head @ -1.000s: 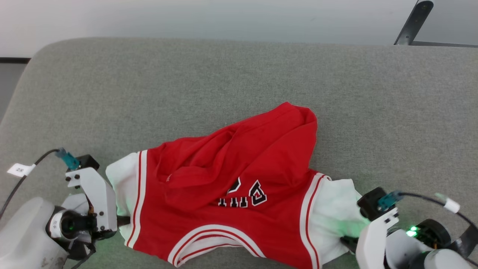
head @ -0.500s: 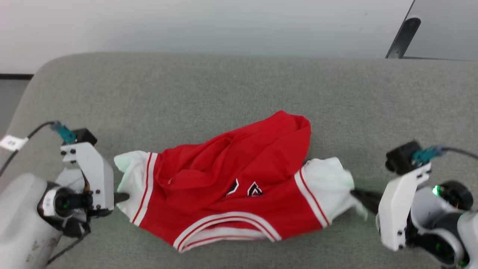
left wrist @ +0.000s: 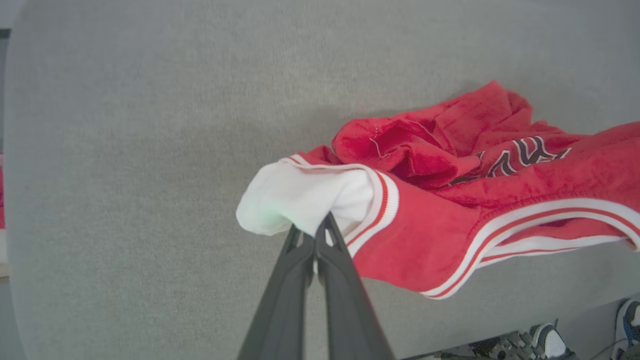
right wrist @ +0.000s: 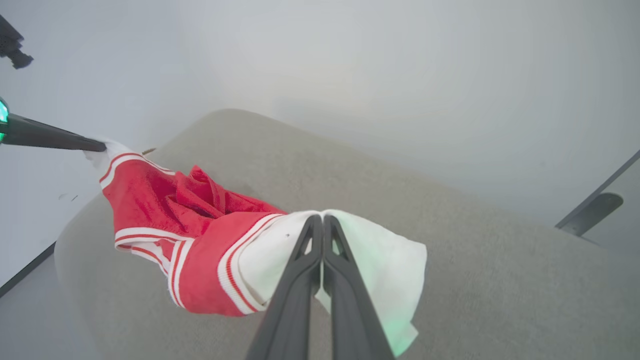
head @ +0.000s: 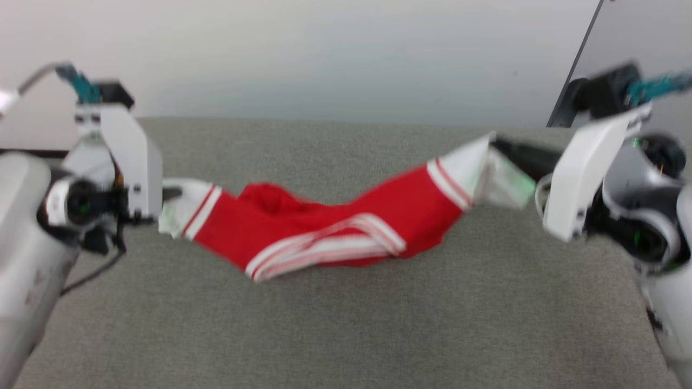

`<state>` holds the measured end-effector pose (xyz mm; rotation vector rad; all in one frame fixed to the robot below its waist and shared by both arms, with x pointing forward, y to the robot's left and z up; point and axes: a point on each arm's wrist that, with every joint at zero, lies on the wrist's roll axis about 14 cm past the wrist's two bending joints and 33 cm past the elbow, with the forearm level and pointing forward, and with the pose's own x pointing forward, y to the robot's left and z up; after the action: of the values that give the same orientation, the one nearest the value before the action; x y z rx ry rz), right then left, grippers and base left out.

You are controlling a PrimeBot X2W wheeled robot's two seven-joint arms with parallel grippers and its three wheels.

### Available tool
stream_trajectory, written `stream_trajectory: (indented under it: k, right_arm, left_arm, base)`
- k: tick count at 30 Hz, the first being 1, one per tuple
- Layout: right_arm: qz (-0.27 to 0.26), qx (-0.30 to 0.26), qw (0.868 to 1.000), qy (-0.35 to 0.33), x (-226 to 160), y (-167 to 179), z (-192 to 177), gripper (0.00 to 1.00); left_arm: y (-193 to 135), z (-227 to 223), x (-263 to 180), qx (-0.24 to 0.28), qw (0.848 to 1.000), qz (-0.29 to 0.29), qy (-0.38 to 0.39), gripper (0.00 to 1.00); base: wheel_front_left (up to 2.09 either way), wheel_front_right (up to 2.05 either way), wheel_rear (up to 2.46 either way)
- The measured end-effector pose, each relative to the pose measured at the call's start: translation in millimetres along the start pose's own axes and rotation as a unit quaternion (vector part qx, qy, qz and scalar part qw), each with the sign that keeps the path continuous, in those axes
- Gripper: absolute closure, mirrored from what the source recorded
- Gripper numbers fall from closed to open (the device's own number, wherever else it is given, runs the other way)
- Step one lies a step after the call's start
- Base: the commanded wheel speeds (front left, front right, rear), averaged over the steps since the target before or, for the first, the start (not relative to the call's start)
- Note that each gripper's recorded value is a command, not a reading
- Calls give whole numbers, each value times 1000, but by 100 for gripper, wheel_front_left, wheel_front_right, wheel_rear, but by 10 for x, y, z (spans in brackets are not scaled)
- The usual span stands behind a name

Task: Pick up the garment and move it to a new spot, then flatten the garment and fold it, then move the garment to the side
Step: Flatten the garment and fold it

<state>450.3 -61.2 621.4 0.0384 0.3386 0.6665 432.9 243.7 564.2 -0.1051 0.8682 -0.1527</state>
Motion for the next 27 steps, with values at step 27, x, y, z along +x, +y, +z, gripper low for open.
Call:
stream_trajectory:
  k: [27]
  right_arm:
    - [-94, -104, 938, -316, -233, -73, 2287, 100]
  left_arm:
    - [-297, 2150, -1334, 50, 924, 59, -376, 100]
  base:
    - [0, 0, 0]
